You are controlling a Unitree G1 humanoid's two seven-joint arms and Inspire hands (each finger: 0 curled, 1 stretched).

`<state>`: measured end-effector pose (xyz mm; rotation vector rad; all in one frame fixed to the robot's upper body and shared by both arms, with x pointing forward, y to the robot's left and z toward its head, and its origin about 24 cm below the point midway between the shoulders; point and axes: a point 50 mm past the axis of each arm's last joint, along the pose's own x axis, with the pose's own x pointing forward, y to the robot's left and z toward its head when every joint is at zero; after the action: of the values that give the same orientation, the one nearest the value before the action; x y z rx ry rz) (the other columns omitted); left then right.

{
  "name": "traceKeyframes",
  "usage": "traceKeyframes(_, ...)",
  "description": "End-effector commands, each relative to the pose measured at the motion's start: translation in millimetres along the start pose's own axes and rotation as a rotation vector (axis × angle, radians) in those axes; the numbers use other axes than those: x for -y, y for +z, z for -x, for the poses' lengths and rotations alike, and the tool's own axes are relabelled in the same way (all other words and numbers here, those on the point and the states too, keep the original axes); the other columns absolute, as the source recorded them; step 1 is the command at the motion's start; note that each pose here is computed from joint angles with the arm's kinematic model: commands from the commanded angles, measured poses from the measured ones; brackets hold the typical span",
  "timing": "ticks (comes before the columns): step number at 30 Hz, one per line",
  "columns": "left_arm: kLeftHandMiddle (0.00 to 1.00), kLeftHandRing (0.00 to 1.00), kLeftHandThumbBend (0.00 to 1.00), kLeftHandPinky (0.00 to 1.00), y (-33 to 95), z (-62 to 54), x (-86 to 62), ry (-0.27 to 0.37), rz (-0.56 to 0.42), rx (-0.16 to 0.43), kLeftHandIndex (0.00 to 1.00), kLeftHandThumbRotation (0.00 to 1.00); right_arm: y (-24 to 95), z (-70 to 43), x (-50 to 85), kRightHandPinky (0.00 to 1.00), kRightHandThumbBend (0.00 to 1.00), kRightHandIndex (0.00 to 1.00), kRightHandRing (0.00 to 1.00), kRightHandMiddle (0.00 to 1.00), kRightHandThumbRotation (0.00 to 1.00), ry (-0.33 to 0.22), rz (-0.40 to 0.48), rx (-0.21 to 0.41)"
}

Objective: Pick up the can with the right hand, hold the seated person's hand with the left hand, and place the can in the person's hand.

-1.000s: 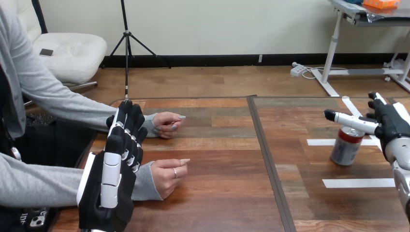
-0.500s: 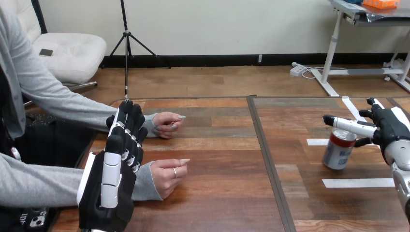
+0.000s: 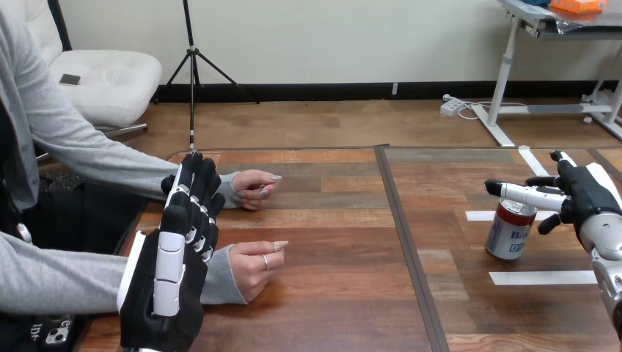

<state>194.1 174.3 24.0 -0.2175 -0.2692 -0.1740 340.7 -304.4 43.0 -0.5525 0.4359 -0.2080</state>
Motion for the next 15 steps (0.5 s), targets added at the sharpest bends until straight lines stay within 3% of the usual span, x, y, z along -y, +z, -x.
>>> traceKeyframes(1, 1.0, 1.0, 0.72, 1.0, 12.5, -10.5, 2.0, -0.037, -0.009, 0.074, 1.0, 0.92, 10.3, -1.3, 9.2, 0.2, 1.0, 1.0, 0.65, 0.78, 0.34, -0.026, 0.005, 0.032)
traceKeyframes(6, 1.0, 1.0, 0.72, 1.0, 12.2, -10.5, 1.1, -0.039, -0.007, 0.075, 1.0, 0.92, 9.1, -1.5, 7.8, 0.22, 1.0, 1.0, 0.68, 0.81, 0.34, -0.026, 0.011, 0.016)
traceKeyframes(9, 1.0, 1.0, 0.73, 1.0, 12.7, -10.3, 1.1, -0.038, 0.0, 0.072, 1.0, 0.92, 8.5, -1.6, 7.2, 0.23, 1.0, 1.0, 0.62, 0.73, 0.34, -0.024, 0.015, 0.008)
traceKeyframes(15, 1.0, 1.0, 0.74, 1.0, 13.7, -10.1, 1.2, -0.033, 0.006, 0.066, 1.0, 0.92, 9.0, -1.5, 5.9, 0.25, 1.0, 0.99, 0.77, 0.86, 0.33, -0.017, 0.04, 0.013)
